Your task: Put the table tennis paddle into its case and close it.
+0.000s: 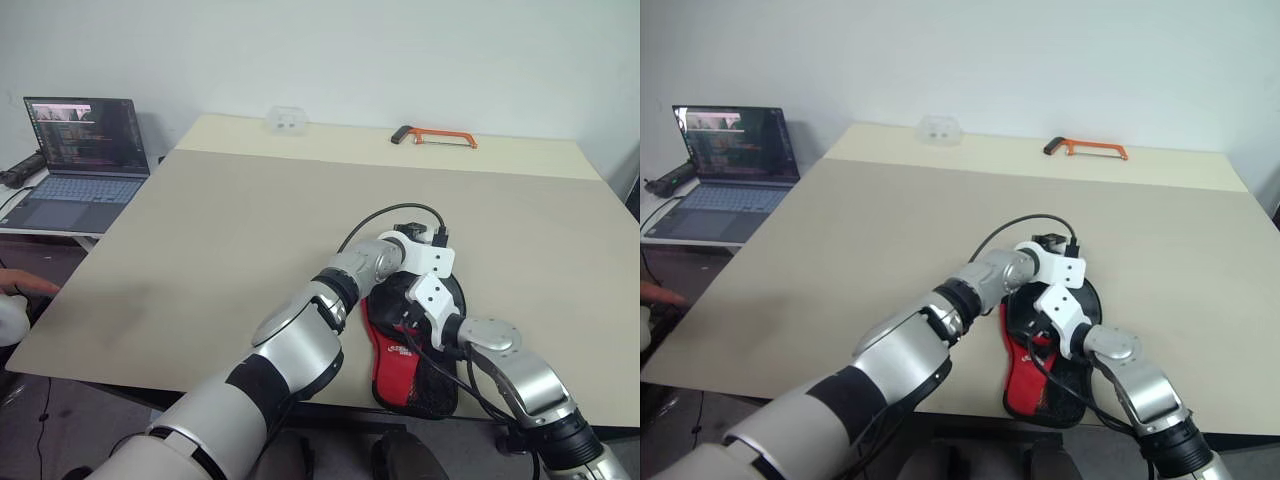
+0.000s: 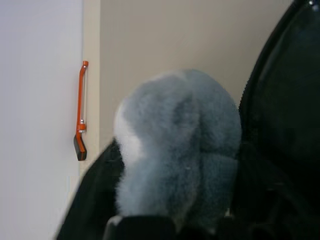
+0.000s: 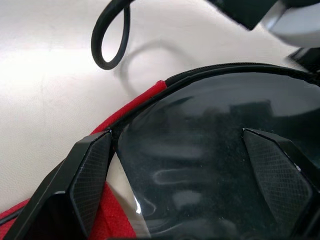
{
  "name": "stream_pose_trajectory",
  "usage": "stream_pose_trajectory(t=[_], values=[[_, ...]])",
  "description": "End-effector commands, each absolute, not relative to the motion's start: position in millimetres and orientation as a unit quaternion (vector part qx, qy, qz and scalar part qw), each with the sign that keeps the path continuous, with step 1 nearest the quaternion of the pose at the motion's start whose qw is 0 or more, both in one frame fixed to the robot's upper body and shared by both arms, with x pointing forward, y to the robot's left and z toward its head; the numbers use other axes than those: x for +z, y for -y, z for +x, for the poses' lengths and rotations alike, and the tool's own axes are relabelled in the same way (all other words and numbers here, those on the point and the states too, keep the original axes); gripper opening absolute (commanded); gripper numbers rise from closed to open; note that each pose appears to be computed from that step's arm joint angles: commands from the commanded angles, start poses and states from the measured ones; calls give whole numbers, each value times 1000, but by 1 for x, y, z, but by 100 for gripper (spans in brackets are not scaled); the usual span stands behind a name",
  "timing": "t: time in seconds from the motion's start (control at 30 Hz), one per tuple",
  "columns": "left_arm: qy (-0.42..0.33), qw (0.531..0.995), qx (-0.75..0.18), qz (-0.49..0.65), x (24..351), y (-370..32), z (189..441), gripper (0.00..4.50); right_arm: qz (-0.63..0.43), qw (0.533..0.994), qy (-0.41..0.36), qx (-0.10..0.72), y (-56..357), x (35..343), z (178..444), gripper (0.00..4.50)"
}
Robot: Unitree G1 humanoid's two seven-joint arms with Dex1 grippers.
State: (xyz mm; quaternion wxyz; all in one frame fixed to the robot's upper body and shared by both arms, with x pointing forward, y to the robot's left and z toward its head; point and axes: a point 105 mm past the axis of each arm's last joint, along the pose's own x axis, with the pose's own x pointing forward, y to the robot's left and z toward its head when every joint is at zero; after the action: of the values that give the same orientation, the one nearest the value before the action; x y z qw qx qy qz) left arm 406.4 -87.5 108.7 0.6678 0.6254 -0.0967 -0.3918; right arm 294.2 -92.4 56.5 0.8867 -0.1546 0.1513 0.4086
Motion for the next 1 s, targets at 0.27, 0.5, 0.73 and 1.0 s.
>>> stream_pose_trajectory(t=[0.27,0.5,0.73,1.0], values=[[52,692,-479,538,84,105,379,448,-166,862,-257,404,111,5,281,450],[66,705,-508,490,94,93,381,448,-170,860,-253,410,113,10,285,450],[86,730,-544,406,128,70,382,448,-173,856,-248,420,111,15,285,450],[88,761,-562,311,188,19,386,448,-182,853,-240,427,113,23,290,450]])
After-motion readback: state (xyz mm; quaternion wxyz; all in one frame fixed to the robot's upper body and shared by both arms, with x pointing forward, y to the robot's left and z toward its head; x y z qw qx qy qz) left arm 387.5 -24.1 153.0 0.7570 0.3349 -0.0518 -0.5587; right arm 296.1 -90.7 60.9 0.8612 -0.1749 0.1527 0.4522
